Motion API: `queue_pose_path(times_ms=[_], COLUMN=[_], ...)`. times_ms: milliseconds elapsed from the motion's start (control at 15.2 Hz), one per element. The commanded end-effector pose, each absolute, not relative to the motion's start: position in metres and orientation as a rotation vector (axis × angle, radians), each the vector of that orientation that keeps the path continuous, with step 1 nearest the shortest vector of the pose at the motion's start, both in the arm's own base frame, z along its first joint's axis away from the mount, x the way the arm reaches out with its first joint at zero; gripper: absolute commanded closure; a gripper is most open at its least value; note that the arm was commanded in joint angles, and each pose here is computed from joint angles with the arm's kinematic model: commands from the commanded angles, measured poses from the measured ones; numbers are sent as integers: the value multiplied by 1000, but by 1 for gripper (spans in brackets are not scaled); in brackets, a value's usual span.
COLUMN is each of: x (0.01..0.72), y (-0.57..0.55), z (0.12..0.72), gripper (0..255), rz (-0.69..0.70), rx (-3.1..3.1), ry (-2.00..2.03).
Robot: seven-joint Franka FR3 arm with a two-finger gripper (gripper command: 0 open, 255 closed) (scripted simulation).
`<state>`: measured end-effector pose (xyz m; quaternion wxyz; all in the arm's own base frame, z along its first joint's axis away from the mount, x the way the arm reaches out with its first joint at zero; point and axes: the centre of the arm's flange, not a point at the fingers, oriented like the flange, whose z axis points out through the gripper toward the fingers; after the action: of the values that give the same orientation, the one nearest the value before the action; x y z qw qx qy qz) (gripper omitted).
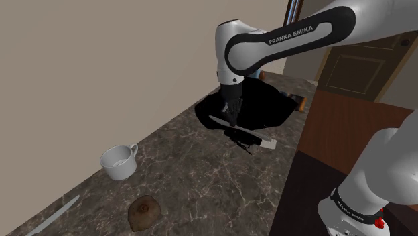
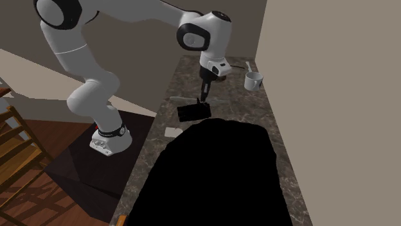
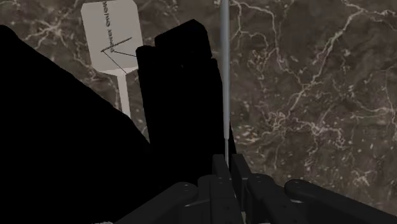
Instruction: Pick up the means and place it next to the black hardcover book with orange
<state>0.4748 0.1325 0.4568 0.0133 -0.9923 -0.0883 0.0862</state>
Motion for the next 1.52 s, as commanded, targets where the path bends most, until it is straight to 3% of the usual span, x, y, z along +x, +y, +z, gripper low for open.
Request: queue_pose_path(times_ms=[0,1452], x=[461,368], y=[105,-169], z=[448,455], gripper=[255,255], rz=[299,299], rx=[-3090,-3090], ry=[-275,-275])
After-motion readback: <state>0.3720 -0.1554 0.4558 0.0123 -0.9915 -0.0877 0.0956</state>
